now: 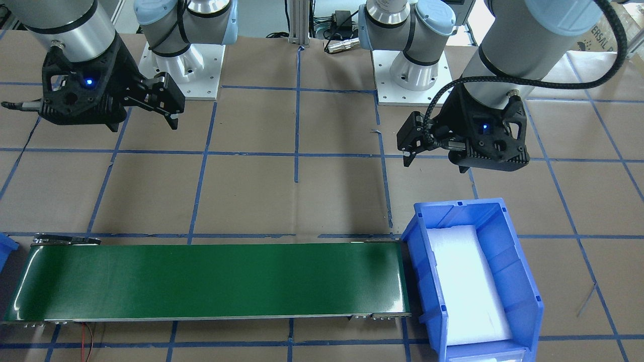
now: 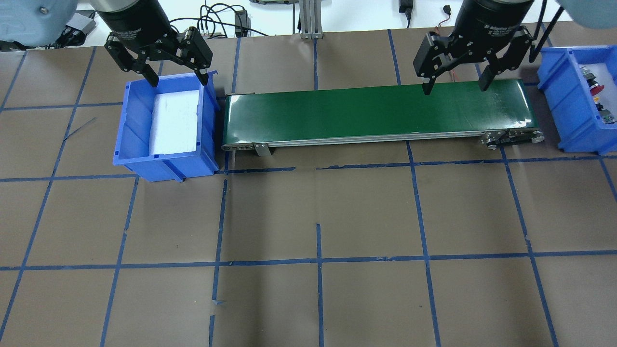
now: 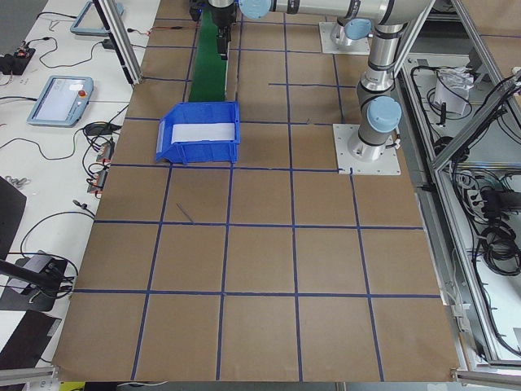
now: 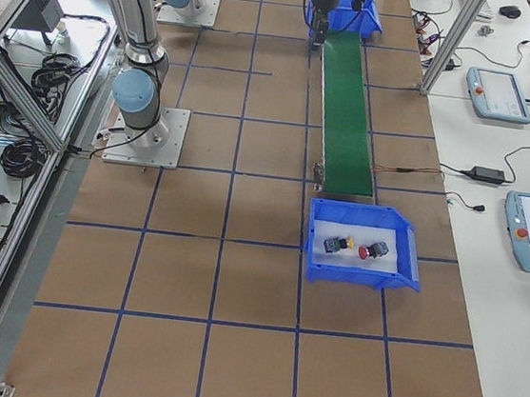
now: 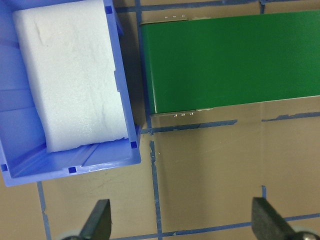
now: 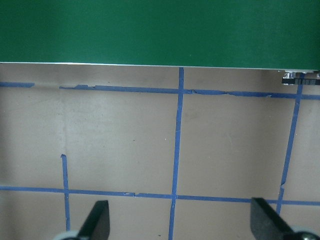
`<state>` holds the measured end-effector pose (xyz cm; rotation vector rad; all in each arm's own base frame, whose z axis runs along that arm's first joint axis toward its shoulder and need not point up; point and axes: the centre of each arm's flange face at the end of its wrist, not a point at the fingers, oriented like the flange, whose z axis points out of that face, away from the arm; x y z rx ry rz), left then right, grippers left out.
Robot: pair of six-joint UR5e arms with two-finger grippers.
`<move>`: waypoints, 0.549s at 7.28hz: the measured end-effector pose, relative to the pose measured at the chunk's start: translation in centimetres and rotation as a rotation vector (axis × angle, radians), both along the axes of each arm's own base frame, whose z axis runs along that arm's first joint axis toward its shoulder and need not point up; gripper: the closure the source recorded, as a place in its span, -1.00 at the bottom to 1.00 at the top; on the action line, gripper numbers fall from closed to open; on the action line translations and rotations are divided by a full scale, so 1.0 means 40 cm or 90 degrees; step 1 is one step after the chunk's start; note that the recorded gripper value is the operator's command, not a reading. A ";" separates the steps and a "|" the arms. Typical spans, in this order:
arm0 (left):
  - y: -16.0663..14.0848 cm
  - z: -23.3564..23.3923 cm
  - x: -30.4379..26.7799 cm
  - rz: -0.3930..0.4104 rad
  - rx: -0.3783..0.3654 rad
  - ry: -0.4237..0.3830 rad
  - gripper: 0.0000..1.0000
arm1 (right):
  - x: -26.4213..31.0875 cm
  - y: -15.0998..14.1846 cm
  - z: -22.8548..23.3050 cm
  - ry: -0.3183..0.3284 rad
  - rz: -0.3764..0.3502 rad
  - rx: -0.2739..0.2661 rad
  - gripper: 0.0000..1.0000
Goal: Transport two buttons from left to right
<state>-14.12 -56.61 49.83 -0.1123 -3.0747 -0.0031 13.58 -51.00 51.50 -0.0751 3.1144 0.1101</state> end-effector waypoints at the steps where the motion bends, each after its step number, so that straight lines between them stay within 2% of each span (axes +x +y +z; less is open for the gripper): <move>1: 0.000 -0.002 0.000 -0.001 0.001 0.000 -1.00 | 0.000 0.032 0.001 0.001 -0.002 0.009 -1.00; 4: 0.001 -0.003 0.003 -0.003 0.001 -0.001 -1.00 | 0.000 0.097 -0.019 0.001 -0.003 0.019 -1.00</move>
